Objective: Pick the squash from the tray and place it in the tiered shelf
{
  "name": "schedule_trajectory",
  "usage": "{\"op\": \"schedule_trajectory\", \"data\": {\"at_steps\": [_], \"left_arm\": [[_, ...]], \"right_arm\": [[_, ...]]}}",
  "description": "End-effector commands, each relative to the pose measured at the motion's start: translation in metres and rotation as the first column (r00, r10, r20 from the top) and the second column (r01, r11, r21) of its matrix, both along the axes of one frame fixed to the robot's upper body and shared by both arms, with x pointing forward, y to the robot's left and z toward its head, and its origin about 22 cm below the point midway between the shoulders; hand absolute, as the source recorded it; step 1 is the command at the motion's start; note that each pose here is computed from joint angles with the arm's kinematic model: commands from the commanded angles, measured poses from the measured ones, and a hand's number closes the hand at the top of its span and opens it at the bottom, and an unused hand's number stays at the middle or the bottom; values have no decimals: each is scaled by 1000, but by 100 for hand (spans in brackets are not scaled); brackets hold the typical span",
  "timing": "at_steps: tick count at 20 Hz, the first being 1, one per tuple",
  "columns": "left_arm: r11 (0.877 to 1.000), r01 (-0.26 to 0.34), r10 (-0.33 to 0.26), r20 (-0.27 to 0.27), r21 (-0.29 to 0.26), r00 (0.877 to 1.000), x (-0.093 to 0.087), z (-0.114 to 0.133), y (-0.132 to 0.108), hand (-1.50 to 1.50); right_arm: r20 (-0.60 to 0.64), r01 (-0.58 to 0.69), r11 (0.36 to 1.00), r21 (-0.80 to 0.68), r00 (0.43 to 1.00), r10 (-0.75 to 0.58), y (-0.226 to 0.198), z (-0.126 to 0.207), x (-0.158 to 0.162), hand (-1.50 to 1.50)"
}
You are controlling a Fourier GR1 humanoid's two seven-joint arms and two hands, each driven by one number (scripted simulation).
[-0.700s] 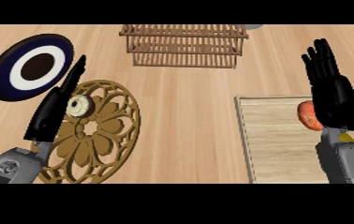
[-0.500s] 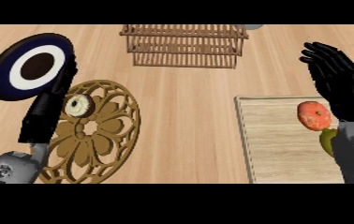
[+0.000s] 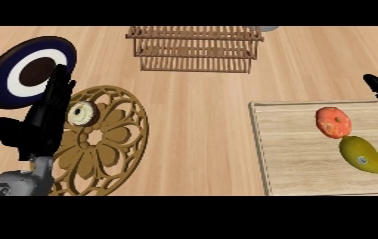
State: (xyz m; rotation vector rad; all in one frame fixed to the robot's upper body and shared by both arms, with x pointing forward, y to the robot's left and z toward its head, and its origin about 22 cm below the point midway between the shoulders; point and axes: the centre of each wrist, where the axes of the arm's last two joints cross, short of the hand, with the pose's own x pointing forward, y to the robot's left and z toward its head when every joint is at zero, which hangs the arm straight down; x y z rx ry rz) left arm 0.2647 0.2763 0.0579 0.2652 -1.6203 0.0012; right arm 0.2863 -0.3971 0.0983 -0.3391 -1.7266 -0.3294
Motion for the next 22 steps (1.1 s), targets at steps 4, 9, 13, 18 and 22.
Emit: {"op": "schedule_trajectory", "data": {"at_steps": [4,9,13,18,22], "left_arm": [[999,-19,18,-22,-41,1000,-12,-4,-6,0],[999,-18,18,-7,-38,1000,-8,-4,-3,0],[1000,4,-4,-8,-26,1000,-9,2,-5,0],[999,8,-8,5,-31,1000,-7,18,-4,0],[999,2,-3,-11,-37,1000,-7,4,-17,0]], "right_arm": [[-161,-240,948,-209,965,209,-27,56,-33,-150],[-410,-395,831,-391,883,227,-5,97,-27,-150],[-562,-438,664,-606,826,32,19,125,-28,-150],[-669,-489,566,-664,727,-156,49,124,-24,-150],[-704,-501,578,-644,684,-192,83,115,-7,-150]]}}
